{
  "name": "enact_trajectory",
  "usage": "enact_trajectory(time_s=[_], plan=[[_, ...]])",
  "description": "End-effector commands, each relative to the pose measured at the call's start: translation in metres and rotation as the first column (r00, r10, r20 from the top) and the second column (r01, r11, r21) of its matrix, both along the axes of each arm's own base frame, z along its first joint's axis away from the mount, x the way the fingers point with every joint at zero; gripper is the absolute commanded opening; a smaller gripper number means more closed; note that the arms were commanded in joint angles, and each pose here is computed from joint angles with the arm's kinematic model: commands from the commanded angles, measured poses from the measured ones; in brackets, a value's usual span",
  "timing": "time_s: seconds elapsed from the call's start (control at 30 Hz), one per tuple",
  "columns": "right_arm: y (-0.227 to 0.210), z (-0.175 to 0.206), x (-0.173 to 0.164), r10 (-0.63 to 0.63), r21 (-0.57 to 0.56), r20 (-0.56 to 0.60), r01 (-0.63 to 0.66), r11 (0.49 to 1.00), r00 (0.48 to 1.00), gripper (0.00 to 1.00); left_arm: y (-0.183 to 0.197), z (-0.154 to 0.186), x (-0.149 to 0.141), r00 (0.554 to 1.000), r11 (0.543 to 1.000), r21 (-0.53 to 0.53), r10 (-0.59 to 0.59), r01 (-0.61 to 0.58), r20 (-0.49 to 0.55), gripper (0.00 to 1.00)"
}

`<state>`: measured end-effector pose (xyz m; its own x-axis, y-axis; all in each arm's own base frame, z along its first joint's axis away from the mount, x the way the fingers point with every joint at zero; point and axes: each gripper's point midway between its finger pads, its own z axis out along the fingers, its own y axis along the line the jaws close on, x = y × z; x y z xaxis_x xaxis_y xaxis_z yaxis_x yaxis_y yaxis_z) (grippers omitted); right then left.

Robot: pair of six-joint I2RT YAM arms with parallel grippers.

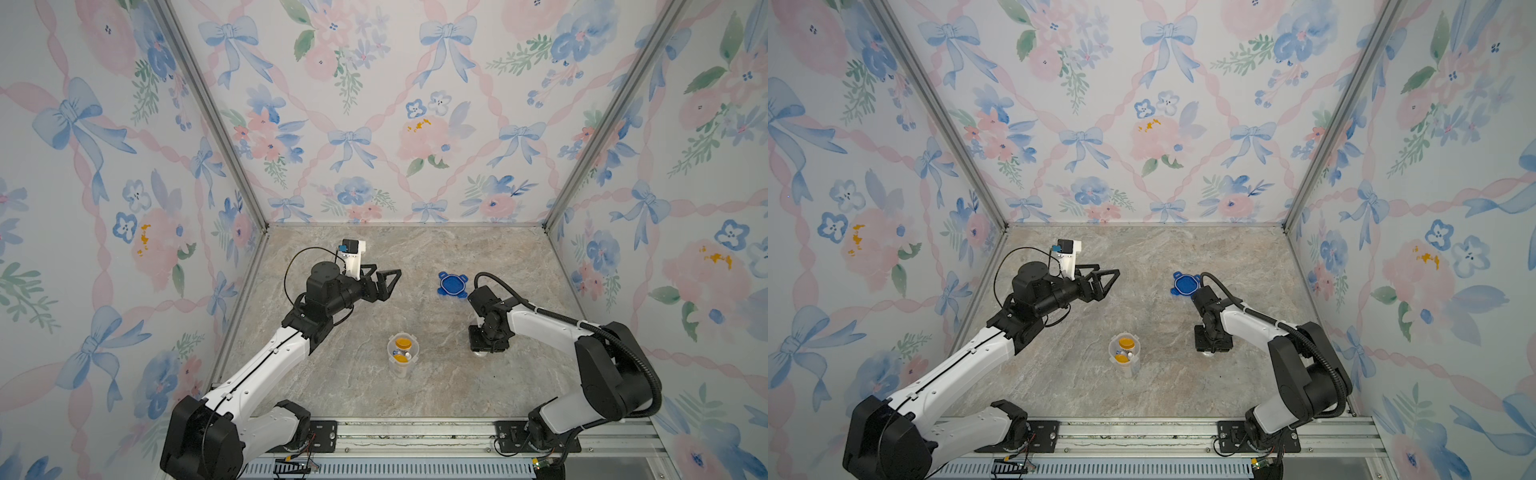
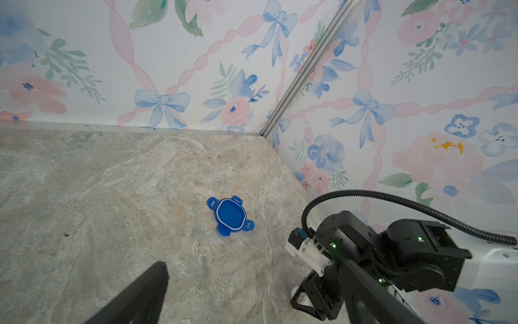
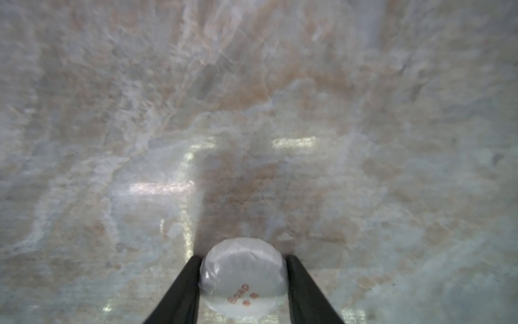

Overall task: Pack away toiletry kits
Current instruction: Pick up the toiletry item from the center of the board, then place the toiletry item into the container.

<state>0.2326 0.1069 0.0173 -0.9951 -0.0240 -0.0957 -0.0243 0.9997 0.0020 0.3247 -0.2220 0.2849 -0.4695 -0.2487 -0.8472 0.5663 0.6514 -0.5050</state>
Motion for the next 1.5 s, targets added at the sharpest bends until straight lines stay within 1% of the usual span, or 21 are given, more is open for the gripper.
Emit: enact_trajectory(time_s=[0.0, 0.1, 0.23, 0.3, 0.47, 0.53, 0.6, 0.67, 0.8, 0.9, 0.97, 1.0, 1.13, 1.3, 1.47], plan=[[-0.003, 0.006, -0.016, 0.032, -0.04, -0.023, -0.033, 0.999, 0.999, 0.48, 0.001, -0.003, 0.005, 1.0, 1.0, -0.021, -0.002, 0.001, -0.015, 0.98], [0.005, 0.033, -0.011, 0.106, -0.073, 0.026, -0.104, 0.992, 0.994, 0.48, 0.007, -0.009, 0.01, 0.999, 1.0, -0.026, 0.01, -0.011, -0.039, 0.98], [0.024, 0.085, 0.0, 0.194, -0.08, 0.119, -0.185, 0.979, 0.974, 0.48, 0.02, -0.019, 0.021, 0.996, 0.999, -0.034, 0.037, -0.04, -0.081, 0.98], [0.039, 0.112, 0.004, 0.237, -0.075, 0.168, -0.227, 0.971, 0.957, 0.48, 0.031, -0.017, 0.027, 0.995, 0.997, -0.041, 0.063, -0.066, -0.081, 0.97], [0.099, 0.173, 0.002, 0.383, -0.071, 0.271, -0.379, 0.923, 0.883, 0.48, 0.054, -0.015, 0.038, 0.987, 0.989, -0.027, 0.146, -0.148, -0.06, 0.98], [0.123, 0.192, 0.0, 0.427, -0.056, 0.305, -0.431, 0.9, 0.851, 0.48, 0.055, -0.023, 0.04, 0.985, 0.988, -0.017, 0.153, -0.154, -0.075, 0.98], [0.144, 0.202, -0.004, 0.451, -0.026, 0.331, -0.47, 0.882, 0.829, 0.49, 0.053, -0.029, 0.041, 0.985, 0.989, -0.013, 0.145, -0.147, -0.094, 0.98], [0.164, 0.205, -0.01, 0.474, 0.006, 0.341, -0.505, 0.863, 0.812, 0.49, 0.051, -0.033, 0.042, 0.985, 0.99, -0.011, 0.138, -0.14, -0.106, 0.98], [0.195, 0.2, -0.026, 0.533, 0.026, 0.333, -0.572, 0.82, 0.778, 0.48, 0.055, -0.038, 0.044, 0.981, 0.987, 0.004, 0.159, -0.16, -0.107, 0.98], [0.22, 0.183, -0.042, 0.566, 0.064, 0.302, -0.609, 0.79, 0.767, 0.48, 0.058, -0.037, 0.044, 0.98, 0.985, 0.008, 0.17, -0.171, -0.101, 0.98], [0.228, 0.178, -0.05, 0.592, 0.061, 0.296, -0.633, 0.772, 0.75, 0.48, 0.061, -0.036, 0.045, 0.978, 0.982, 0.012, 0.186, -0.186, -0.096, 0.98], [0.232, 0.17, -0.051, 0.603, 0.05, 0.275, -0.638, 0.768, 0.749, 0.48, 0.063, -0.036, 0.045, 0.976, 0.981, 0.014, 0.194, -0.194, -0.095, 0.98], [0.239, 0.162, -0.056, 0.623, 0.041, 0.261, -0.653, 0.756, 0.738, 0.48, 0.066, -0.039, 0.047, 0.973, 0.979, 0.015, 0.206, -0.205, -0.101, 0.98], [0.233, 0.146, -0.062, 0.654, -0.006, 0.215, -0.669, 0.743, 0.725, 0.48, 0.071, -0.038, 0.048, 0.97, 0.975, 0.015, 0.221, -0.22, -0.099, 0.98], [0.233, 0.132, -0.062, 0.67, -0.025, 0.19, -0.678, 0.734, 0.718, 0.49, 0.082, -0.027, 0.047, 0.963, 0.965, 0.011, 0.262, -0.262, -0.064, 0.98]])
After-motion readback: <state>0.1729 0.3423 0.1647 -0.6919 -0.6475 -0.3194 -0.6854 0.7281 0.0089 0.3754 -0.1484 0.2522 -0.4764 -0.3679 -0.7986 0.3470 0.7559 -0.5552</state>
